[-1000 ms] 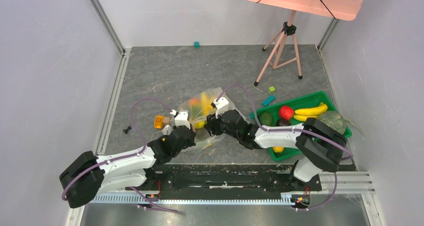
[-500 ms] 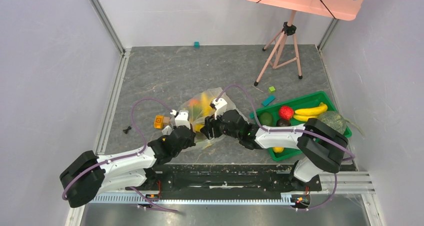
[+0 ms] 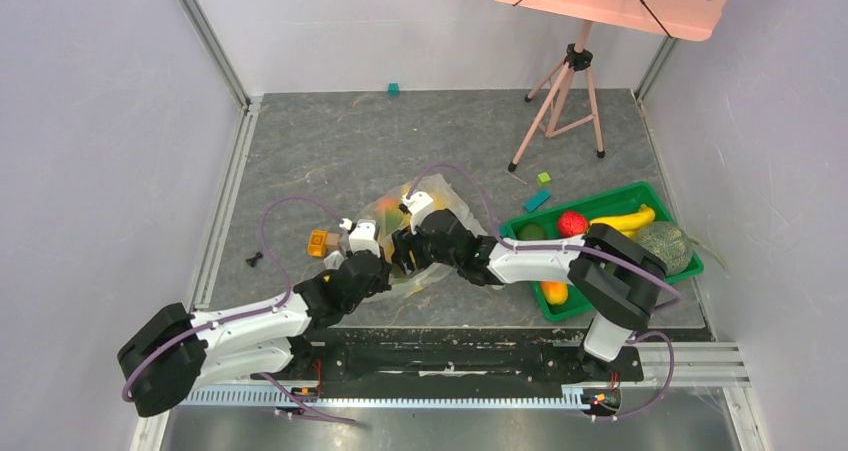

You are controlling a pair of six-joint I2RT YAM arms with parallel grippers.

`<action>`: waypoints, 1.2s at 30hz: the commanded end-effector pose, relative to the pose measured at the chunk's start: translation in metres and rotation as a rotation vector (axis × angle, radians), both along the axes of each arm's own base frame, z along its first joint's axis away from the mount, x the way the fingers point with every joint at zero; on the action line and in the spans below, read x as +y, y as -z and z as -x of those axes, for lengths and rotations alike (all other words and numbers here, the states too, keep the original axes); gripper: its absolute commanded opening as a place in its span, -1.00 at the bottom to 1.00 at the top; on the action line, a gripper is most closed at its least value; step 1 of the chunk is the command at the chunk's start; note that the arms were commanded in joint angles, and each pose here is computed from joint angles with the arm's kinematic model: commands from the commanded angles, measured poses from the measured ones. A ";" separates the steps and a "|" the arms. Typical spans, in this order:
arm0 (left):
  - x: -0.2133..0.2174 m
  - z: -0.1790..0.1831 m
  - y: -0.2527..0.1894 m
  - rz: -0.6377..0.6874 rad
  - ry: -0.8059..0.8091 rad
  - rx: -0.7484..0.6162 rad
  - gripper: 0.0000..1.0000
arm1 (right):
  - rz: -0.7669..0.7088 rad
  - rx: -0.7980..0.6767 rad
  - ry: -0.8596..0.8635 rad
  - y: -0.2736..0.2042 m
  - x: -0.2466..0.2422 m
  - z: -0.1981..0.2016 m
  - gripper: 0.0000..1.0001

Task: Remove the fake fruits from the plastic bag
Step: Take out the fake fruit from the plastic bag.

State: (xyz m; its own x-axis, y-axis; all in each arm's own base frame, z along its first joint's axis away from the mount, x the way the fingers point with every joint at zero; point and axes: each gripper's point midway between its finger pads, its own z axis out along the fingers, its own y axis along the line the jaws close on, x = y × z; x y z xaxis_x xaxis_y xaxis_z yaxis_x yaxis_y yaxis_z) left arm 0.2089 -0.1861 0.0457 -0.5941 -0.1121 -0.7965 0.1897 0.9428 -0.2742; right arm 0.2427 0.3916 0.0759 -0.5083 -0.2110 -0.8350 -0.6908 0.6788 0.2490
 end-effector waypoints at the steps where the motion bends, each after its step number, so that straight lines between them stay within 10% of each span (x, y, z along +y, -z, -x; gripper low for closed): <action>1: 0.000 -0.003 -0.006 0.039 -0.039 -0.020 -0.96 | 0.095 -0.076 -0.018 -0.001 0.000 -0.013 0.29; 36: 0.003 -0.006 0.000 0.009 -0.064 -0.011 -0.96 | 0.169 -0.098 -0.233 -0.005 -0.025 0.026 -0.62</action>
State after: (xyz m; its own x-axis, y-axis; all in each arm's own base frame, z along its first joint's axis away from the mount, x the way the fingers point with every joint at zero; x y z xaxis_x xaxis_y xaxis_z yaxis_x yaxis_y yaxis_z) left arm 0.2097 -0.1824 0.0403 -0.5974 -0.1053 -0.7950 0.1709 0.9519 -0.2544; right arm 0.2259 0.3737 0.0618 -0.3836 -0.4449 -0.8092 -0.8240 0.5605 0.0825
